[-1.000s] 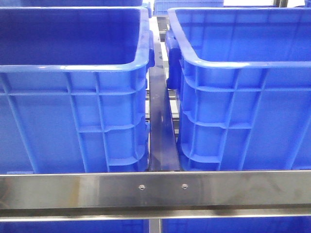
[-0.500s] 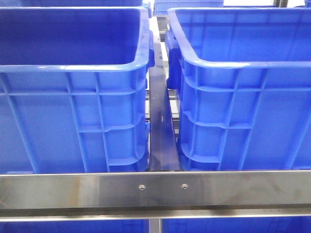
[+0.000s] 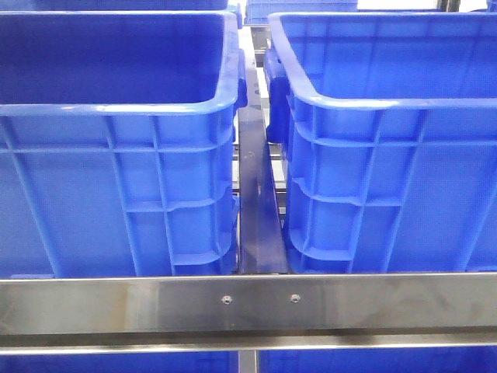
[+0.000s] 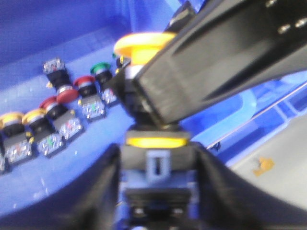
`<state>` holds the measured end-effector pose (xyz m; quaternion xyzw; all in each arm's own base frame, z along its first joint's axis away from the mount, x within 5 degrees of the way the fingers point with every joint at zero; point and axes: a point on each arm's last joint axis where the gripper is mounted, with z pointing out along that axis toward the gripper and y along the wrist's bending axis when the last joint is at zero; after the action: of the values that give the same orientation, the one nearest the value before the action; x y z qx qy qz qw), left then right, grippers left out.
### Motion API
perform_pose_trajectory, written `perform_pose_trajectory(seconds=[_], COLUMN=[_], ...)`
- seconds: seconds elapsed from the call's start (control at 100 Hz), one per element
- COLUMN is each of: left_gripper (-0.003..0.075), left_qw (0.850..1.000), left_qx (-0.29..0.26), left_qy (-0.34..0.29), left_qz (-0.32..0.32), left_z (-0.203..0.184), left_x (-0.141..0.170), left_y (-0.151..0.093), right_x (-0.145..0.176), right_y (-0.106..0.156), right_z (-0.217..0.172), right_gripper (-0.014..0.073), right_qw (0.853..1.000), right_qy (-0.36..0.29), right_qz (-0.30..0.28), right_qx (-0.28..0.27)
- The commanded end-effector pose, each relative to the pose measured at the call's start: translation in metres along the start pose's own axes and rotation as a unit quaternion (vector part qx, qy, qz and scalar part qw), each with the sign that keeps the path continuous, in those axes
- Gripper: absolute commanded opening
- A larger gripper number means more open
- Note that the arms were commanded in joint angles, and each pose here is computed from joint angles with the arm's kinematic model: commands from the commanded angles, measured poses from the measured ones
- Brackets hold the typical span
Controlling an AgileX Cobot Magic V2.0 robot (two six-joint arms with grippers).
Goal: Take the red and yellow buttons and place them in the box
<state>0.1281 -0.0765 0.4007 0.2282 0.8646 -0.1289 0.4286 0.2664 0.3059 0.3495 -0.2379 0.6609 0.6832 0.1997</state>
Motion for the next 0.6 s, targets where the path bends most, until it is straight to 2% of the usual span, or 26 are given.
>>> perform_pose_trajectory(seconds=[0.0,0.03,0.08,0.32,0.59], left_gripper=[0.0582,0.0627,0.0656,0.0638,0.0638], left_qw=[0.999,0.999,0.998,0.997,0.987], left_qx=[0.006,0.004,0.001,-0.016,-0.092], left_qy=[-0.050,-0.053,-0.060,-0.075,-0.132], left_qz=[0.000,0.001,0.003,0.005,-0.025], left_z=[-0.008,-0.008,-0.008,-0.011,-0.044], left_x=[-0.012,-0.012,-0.014,-0.015,-0.010], left_y=[-0.002,-0.001,-0.001,0.003,0.021], right_x=[-0.013,-0.014,-0.014,-0.023,-0.044], right_y=[0.037,0.037,0.036,0.024,0.008], right_z=[-0.007,-0.007,-0.007,-0.012,-0.043], right_gripper=[0.0057,0.0057,0.0057,0.0057,0.0057], right_qw=[0.998,0.998,0.998,0.998,0.994], right_qy=[-0.030,-0.032,-0.036,-0.065,-0.105], right_qz=[-0.016,-0.016,-0.016,-0.020,-0.023], right_qx=[-0.059,-0.057,-0.051,0.001,0.034])
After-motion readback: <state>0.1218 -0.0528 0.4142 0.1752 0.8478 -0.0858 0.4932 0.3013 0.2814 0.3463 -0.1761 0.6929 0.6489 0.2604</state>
